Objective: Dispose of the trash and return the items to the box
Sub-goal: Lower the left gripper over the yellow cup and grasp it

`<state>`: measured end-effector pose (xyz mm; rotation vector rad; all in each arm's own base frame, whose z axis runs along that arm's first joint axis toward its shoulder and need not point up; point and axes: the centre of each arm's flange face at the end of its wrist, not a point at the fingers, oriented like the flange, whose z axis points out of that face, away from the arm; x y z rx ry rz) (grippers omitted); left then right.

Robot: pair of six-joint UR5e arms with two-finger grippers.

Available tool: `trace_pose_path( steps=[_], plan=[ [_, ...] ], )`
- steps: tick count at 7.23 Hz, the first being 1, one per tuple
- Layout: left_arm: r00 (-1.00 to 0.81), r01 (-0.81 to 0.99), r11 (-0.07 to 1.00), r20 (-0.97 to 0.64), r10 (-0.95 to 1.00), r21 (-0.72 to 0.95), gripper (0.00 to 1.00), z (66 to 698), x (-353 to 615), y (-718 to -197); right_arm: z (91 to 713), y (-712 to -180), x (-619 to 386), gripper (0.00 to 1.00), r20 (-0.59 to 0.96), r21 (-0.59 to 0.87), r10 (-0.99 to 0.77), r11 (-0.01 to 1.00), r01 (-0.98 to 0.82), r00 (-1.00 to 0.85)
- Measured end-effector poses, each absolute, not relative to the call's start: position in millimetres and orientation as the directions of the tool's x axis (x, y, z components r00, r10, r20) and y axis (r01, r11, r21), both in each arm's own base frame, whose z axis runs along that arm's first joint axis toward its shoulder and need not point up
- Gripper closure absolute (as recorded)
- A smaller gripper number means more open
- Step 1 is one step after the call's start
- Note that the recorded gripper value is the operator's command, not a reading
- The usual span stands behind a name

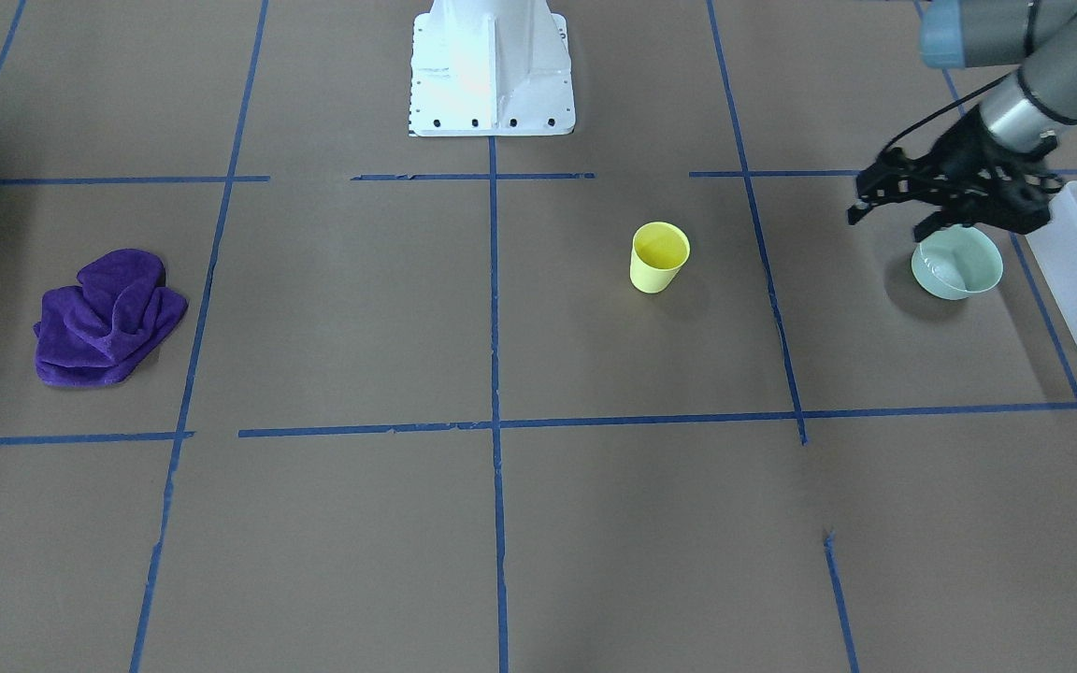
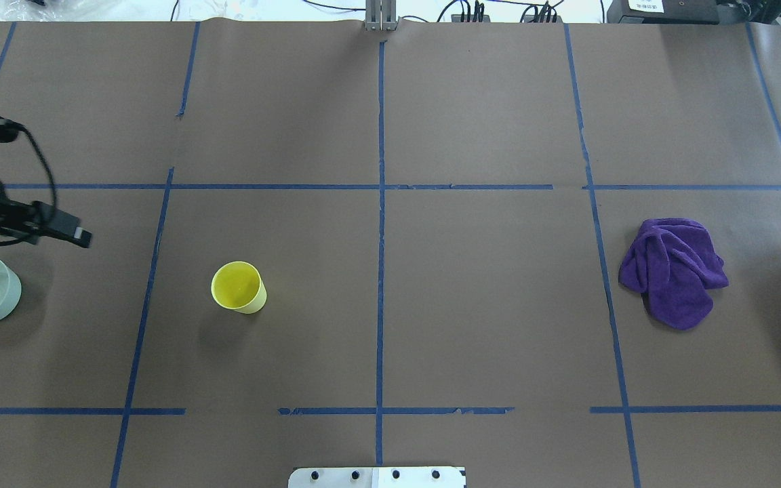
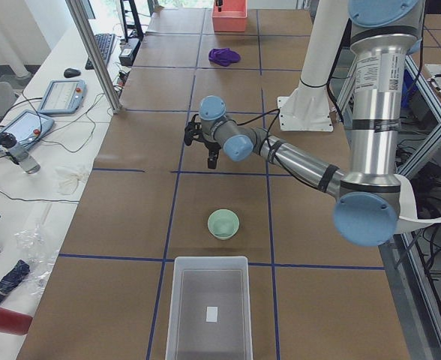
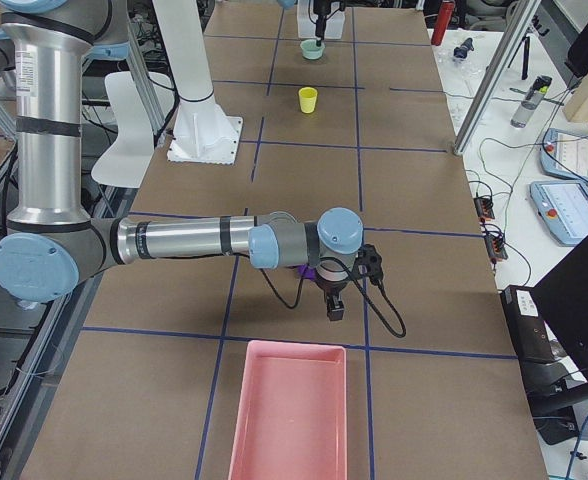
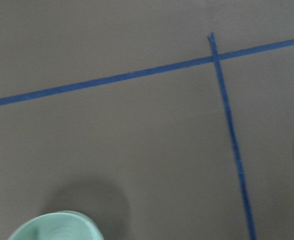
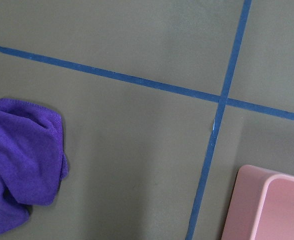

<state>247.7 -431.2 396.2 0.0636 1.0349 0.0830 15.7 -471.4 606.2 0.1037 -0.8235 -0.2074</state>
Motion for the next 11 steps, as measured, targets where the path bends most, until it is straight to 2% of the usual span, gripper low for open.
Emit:
trace_pose_path(
  steps=[4,9,10,11],
  plan=[
    [0.563,0.058,0.993,-0.817,-0.121,-0.107,0.03,330.6,365.8,-410.0,609.2,-471.3,15.5,0.0,0.717,0.167,-0.221,0.975,0.144,0.661],
    [0.642,0.087,0.992,-0.757,-0.122,-0.086,0.03,323.3,412.4,-402.8,608.9,-471.4,14.8,0.0,0.717,0.169,-0.223,0.975,0.146,0.661],
    [0.65,0.083,0.992,-0.75,-0.123,-0.091,0.04,327.0,419.9,-403.7,608.7,-471.4,14.7,0.0,0.717,0.169,-0.223,0.975,0.146,0.66],
    [0.659,0.071,0.993,-0.743,-0.12,-0.098,0.15,330.4,434.1,-404.4,608.9,-471.4,14.7,0.0,0.717,0.169,-0.223,0.975,0.146,0.66]
  ],
)
